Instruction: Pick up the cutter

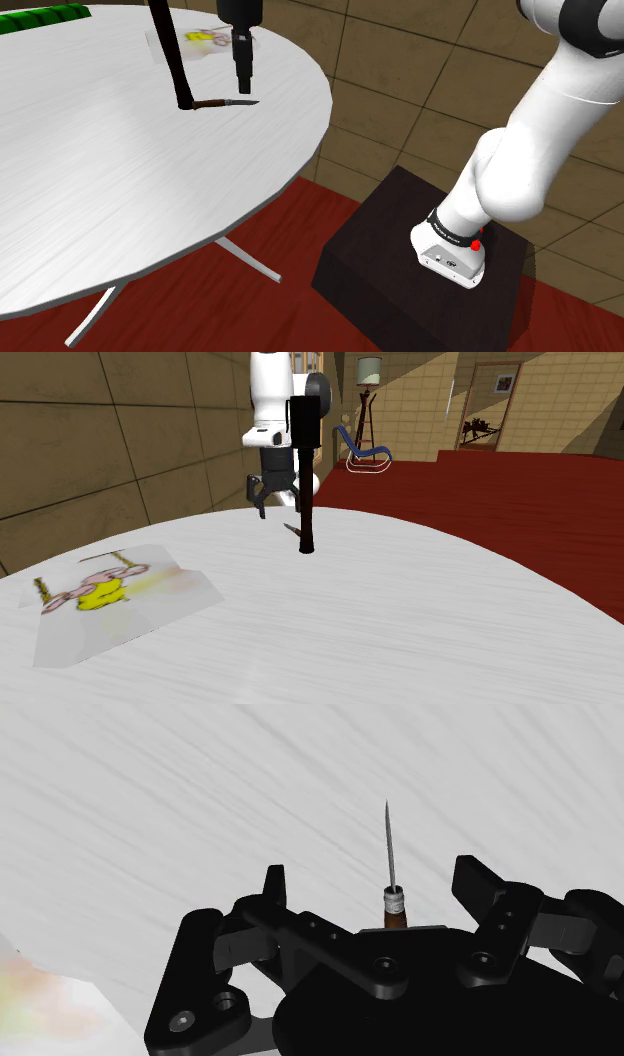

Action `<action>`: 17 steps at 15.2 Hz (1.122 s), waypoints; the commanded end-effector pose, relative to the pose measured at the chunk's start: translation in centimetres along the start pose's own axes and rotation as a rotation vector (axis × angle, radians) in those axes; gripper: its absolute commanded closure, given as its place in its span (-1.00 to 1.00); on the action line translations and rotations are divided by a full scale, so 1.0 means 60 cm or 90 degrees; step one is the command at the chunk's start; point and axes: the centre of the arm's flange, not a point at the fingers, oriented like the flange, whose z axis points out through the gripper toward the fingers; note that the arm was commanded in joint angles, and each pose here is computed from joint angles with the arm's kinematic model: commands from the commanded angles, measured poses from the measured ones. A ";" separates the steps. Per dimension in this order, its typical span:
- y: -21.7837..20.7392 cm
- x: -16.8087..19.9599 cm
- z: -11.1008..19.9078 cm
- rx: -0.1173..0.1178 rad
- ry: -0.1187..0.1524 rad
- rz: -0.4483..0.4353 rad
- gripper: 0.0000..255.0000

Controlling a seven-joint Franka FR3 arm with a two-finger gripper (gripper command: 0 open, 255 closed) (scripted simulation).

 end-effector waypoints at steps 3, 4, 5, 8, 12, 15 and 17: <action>-0.040 0.066 -0.004 0.001 0.009 -0.080 -1.00; -0.040 0.065 0.004 0.001 0.009 -0.080 -1.00; -0.040 0.065 0.013 0.001 0.009 -0.080 -1.00; -0.040 0.064 0.039 0.001 0.009 -0.080 -1.00; -0.040 0.063 0.062 0.001 0.009 -0.080 -1.00; -0.040 0.063 0.062 0.001 0.009 -0.080 1.00; -0.037 0.063 0.063 0.001 0.009 -0.080 1.00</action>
